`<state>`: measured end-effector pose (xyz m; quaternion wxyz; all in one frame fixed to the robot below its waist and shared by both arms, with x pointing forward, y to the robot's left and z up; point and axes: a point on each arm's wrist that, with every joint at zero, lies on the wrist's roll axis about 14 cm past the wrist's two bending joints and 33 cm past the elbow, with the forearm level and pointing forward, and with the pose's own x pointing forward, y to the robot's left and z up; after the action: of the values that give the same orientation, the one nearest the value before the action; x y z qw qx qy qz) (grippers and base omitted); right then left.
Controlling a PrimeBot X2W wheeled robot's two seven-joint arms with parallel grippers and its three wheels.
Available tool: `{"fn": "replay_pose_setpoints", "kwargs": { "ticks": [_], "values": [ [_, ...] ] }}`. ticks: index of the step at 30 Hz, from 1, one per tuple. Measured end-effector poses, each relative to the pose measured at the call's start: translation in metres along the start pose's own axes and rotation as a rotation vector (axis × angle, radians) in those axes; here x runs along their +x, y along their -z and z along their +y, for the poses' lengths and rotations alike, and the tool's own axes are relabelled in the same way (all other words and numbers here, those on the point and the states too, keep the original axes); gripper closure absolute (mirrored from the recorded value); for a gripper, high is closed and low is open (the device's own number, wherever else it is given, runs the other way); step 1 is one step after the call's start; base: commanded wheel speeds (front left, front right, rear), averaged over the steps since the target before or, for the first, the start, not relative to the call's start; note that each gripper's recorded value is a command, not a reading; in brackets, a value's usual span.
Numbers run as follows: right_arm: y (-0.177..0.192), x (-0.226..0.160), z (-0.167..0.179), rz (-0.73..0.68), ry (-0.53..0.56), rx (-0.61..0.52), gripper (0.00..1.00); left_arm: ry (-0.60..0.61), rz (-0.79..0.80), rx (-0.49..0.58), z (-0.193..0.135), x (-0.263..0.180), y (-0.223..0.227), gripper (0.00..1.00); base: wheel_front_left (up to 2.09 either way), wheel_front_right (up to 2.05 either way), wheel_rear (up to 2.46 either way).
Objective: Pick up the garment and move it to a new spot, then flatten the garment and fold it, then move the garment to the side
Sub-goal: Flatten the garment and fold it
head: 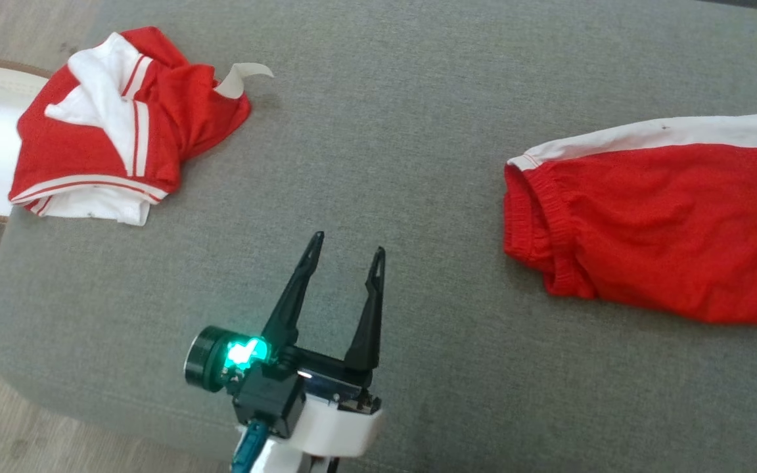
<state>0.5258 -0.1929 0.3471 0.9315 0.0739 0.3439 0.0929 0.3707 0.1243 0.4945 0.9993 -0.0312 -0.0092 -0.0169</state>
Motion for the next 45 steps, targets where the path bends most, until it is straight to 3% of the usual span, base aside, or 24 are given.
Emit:
{"fn": "replay_pose_setpoints", "kwargs": {
  "ticks": [11, 20, 24, 31, 38, 45],
  "values": [
    [-0.003, -0.028, -0.025, -0.077, 0.052, 0.025, 1.0, 0.109, -0.015, -0.015, -0.027, 0.009, -0.001, 0.0, 0.0, 0.0, 0.0],
    [0.004, -0.085, -0.09, -0.111, 0.216, -0.011, 1.0, 0.221, -0.038, -0.035, -0.059, 0.012, -0.007, 0.0, 0.0, 0.0, 0.0],
    [-0.003, -0.097, -0.094, -0.137, 0.229, -0.022, 1.0, 0.253, -0.05, -0.038, -0.068, 0.009, -0.011, 0.0, 0.0, 0.0, 0.0],
    [-0.039, -0.106, -0.052, -0.246, 0.122, -0.047, 1.0, 0.292, -0.08, -0.037, -0.08, 0.002, -0.022, 0.0, 0.0, 0.0, 0.0],
    [-0.069, -0.109, 0.02, -0.329, -0.044, -0.095, 1.0, 0.302, -0.071, -0.053, -0.085, -0.016, -0.022, 0.0, 0.0, 0.0, 0.0],
    [-0.061, -0.093, 0.11, -0.281, -0.231, -0.138, 1.0, 0.261, -0.079, -0.057, -0.074, -0.021, -0.025, 0.0, 0.0, 0.0, 0.0]
  ]
}}
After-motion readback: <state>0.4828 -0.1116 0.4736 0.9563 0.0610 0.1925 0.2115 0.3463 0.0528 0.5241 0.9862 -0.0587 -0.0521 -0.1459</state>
